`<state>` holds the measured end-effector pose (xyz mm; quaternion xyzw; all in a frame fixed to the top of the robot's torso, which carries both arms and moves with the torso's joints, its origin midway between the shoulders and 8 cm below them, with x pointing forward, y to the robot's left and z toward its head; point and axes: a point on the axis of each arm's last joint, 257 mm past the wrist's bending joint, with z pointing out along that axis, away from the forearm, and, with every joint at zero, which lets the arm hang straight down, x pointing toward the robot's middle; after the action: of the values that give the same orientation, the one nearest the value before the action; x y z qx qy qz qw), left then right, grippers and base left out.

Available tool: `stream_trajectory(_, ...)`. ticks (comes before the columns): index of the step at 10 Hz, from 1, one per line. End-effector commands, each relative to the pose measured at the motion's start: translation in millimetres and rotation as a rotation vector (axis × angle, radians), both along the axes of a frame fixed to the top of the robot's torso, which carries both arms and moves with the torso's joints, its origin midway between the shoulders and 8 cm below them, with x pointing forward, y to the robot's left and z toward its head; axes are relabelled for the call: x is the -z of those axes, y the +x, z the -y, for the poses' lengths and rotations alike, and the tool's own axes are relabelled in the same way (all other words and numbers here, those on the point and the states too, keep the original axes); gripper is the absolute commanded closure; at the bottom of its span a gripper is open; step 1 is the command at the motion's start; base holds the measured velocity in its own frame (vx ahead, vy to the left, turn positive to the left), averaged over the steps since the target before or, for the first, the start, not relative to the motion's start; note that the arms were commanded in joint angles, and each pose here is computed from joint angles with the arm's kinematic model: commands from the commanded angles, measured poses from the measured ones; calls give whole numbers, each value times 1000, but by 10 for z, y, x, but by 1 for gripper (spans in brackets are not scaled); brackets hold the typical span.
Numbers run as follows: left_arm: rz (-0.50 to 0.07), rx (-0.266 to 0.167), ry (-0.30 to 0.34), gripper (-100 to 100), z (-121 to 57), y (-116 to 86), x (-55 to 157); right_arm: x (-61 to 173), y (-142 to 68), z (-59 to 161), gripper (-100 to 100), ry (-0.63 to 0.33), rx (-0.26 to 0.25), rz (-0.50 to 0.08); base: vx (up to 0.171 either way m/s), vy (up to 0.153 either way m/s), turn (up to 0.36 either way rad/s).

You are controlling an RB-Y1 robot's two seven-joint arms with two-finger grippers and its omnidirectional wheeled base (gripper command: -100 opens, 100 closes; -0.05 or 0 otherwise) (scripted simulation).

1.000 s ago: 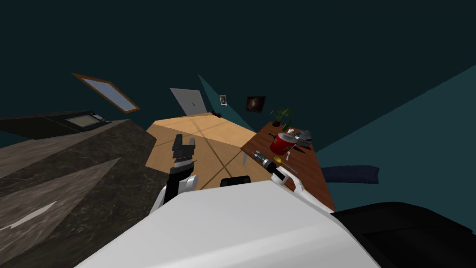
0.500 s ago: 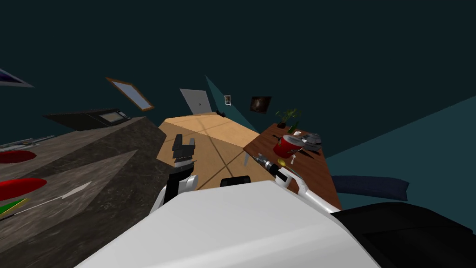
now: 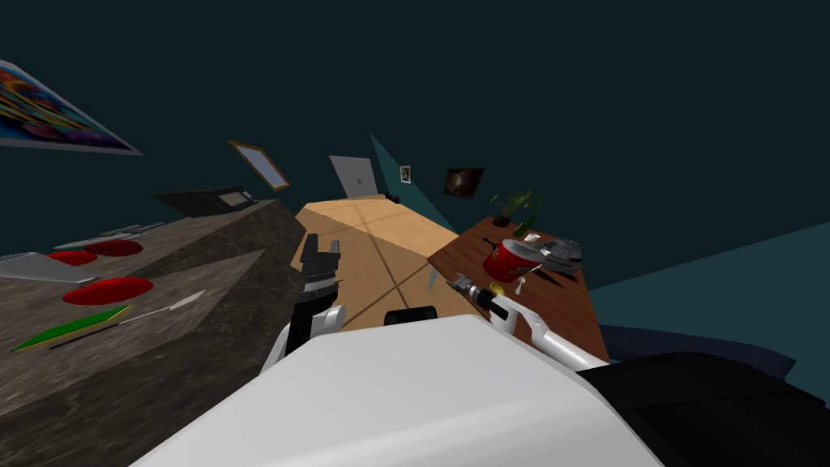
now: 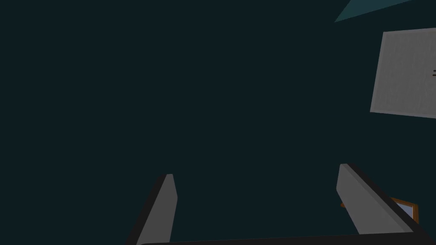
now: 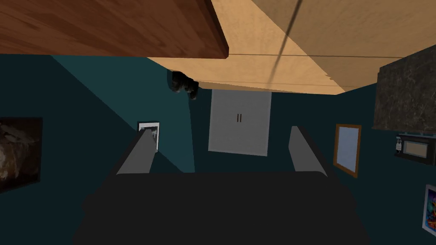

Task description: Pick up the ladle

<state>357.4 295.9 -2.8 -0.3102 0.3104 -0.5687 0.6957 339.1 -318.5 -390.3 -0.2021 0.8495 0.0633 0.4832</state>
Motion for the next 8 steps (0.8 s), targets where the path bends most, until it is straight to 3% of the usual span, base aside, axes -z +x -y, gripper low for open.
stream_trajectory(1,0,0,0,0,0,0,0,147,-113,204,-100,-106,-35,-32,-15,-30,164)
stream_trajectory(2,0,0,0,0,0,0,0,147,-113,204,-100,-108,-37,-31,-13,-29,78)
stream_trajectory(4,0,0,0,0,0,0,0,355,-330,563,-100,-264,-87,-92,-23,-52,205)
stream_trajectory(5,0,0,0,0,0,0,0,355,-330,564,-100,-273,-94,-89,-28,-48,56)
stream_trajectory(8,0,0,0,0,0,0,0,570,-669,1083,-100,-479,-171,-178,-46,-66,140)
